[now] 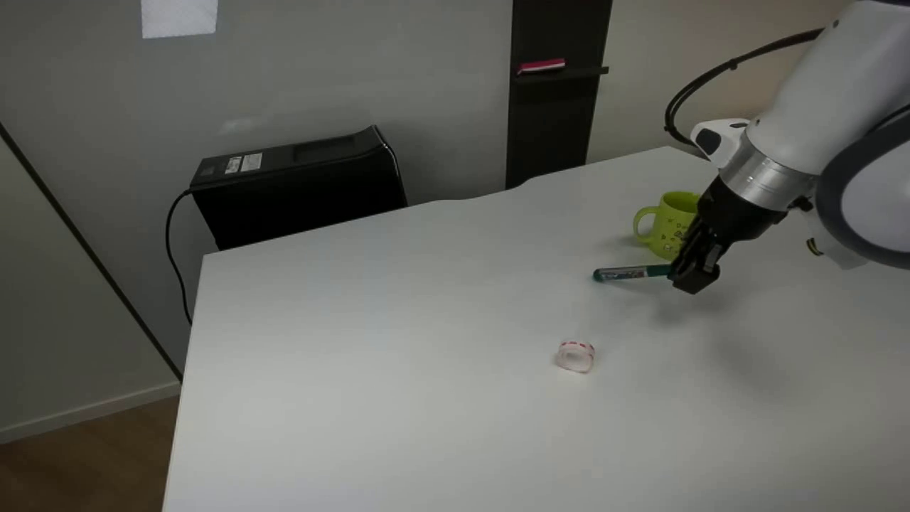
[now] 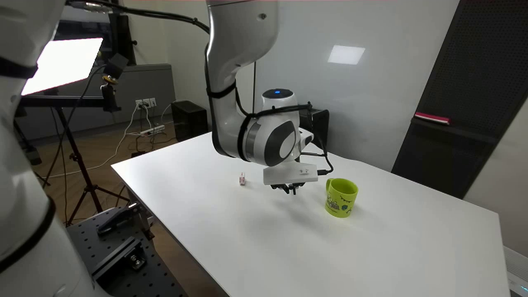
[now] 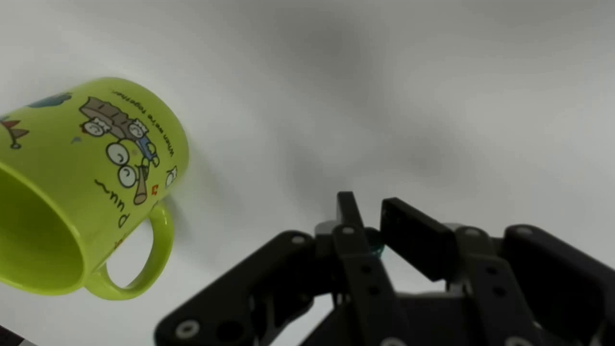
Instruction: Remove the marker out of the cup and put it on the table
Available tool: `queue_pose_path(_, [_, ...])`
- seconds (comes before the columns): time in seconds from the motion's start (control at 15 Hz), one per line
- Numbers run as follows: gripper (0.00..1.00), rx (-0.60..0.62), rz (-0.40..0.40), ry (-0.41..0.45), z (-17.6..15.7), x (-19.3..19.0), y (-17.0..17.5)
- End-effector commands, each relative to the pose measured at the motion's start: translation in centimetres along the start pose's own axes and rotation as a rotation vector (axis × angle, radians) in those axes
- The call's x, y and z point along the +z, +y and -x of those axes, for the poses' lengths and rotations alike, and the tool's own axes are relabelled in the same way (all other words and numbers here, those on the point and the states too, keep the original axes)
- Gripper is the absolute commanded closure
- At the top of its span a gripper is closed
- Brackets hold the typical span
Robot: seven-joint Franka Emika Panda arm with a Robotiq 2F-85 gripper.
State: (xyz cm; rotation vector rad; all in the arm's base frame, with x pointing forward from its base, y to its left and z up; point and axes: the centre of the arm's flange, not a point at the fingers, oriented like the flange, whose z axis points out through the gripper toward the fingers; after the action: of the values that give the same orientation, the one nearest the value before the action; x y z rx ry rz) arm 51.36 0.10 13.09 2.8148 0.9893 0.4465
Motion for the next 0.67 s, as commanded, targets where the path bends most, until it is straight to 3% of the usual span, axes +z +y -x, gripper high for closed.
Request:
queue_pose_path(0.0, [0.95,0.044,-0.042,-0.085,0.1,1.6,-0.2])
queue_pose_path(0.4, [0.95,0.111,-0.164,-0.327,0.6,3.6,1.1])
queue_pose_path(0.47, [0.55,0.115,-0.172,-0.348,0.6,3.7,1.4])
queue_pose_path(0.6, [0.49,0.127,-0.189,-0.382,0.5,3.6,2.1])
